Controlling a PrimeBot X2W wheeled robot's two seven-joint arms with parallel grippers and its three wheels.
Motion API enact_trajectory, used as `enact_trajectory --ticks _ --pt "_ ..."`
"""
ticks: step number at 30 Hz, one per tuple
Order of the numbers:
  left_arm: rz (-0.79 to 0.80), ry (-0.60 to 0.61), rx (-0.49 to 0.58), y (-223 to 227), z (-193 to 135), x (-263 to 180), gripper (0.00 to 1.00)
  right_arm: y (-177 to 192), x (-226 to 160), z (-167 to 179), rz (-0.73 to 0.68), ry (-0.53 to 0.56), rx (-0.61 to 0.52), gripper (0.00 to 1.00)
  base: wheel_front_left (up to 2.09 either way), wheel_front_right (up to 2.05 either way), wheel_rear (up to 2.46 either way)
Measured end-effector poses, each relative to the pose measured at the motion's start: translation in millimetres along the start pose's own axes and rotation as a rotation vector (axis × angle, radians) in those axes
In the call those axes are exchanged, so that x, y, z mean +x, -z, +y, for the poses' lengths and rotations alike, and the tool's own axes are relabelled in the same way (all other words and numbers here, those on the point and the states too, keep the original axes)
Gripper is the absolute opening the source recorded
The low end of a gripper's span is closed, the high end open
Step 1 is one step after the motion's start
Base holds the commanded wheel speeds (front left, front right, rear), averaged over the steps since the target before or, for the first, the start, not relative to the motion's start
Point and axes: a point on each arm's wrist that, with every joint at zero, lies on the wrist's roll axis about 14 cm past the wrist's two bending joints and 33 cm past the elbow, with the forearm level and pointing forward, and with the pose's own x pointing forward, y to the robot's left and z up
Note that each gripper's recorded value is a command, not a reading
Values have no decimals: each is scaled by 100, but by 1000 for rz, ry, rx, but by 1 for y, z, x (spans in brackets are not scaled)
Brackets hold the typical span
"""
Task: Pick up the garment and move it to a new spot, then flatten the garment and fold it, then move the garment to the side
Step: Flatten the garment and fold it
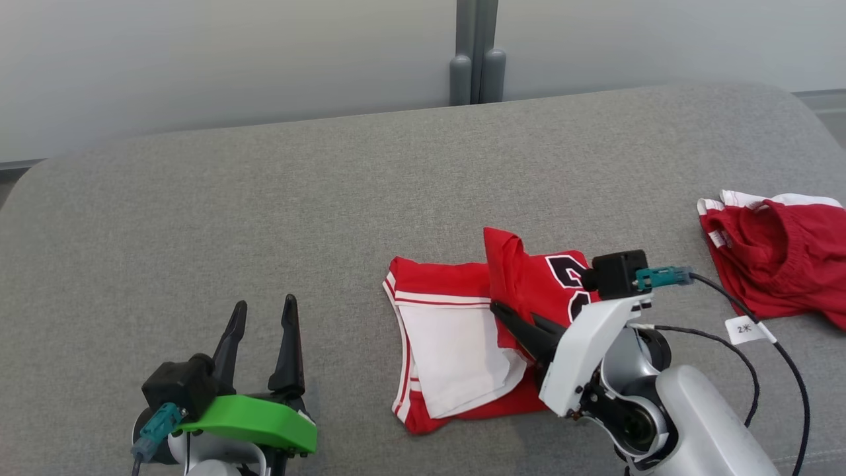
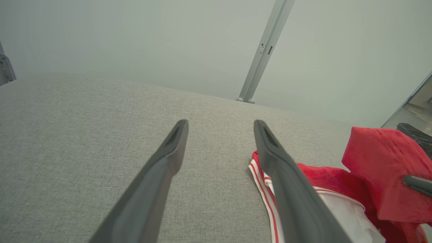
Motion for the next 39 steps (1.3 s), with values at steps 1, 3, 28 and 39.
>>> enact_trajectory --ticks 1,3,28,39 --pt "-4 -2 0 -1 1 0 100 4 5 4 12 -10 0 0 0 0 0" --pt "-8 -7 -1 -2 3 0 100 11 13 7 33 -20 5 0 0 0 0" --pt "-24 -50 -17 -4 15 -5 100 66 70 16 194 -52 -25 100 0 0 0" --pt "-30 -35 -15 -6 10 -6 100 29 73 39 42 -116 -17 100 0 0 0"
